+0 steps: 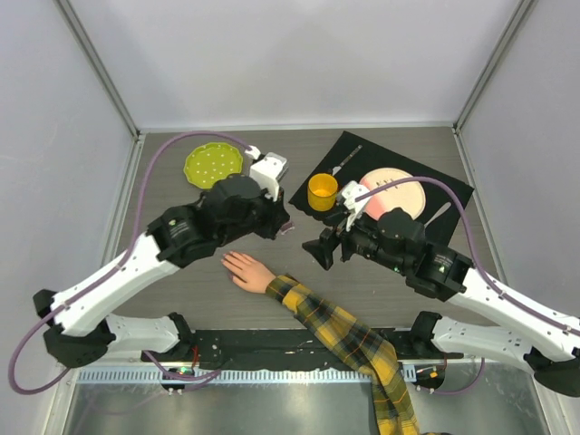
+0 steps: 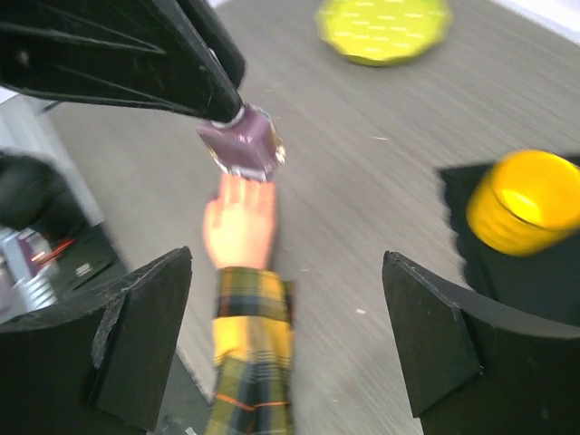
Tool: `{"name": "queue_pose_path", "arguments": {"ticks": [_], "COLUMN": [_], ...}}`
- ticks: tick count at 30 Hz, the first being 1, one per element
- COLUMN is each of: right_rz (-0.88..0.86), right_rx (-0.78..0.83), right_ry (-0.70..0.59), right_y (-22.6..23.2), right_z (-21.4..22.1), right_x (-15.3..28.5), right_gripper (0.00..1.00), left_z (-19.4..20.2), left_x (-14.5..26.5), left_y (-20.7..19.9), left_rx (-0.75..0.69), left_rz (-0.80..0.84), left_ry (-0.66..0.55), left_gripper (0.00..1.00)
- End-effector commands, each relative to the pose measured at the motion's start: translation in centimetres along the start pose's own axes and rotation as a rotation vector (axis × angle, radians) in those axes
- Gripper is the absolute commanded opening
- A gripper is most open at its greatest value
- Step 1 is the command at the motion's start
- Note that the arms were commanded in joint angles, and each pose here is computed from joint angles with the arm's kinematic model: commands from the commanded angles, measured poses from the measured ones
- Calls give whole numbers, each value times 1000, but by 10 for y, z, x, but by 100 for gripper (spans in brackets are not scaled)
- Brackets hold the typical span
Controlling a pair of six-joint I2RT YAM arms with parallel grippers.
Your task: Paint the nails
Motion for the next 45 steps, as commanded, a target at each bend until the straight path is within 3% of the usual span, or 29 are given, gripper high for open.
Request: {"name": "queue_pose_path", "arguments": {"ticks": [1,10,17,25,45], "right_rz": [258,318,335,331,302], "right_rx": [-75,-103,-102,-106,-112], "right_ry": [-133,-161,-150,-161,-200], "right_y": [-25,-35,-38,-38,-37], "right_z": [-3,11,17,18,16], "right_x": [16,29,30,32,36], "right_gripper": [90,90,90,90,90], "left_z": [-1,48,77,106,147], "left_x": [-53,-161,-204,-212,-223], "left_y": [21,38,36,52,61], "left_rx": [51,216,402,510,557], "left_rz": [-345,-870,-918,-903,-960], "left_ry": [-16,98,95,135,198], "left_gripper": [0,0,0,0,0]}}
Point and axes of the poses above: each gripper's point midway between its finger pads, its own x axis back along the fingers, its own y axis along the line the jaws close on, z = x × y, the point moved 8 cm from there along x, back along the fingers, and after that the axes turned 10 degrees about -x, right-handed, at the moved point
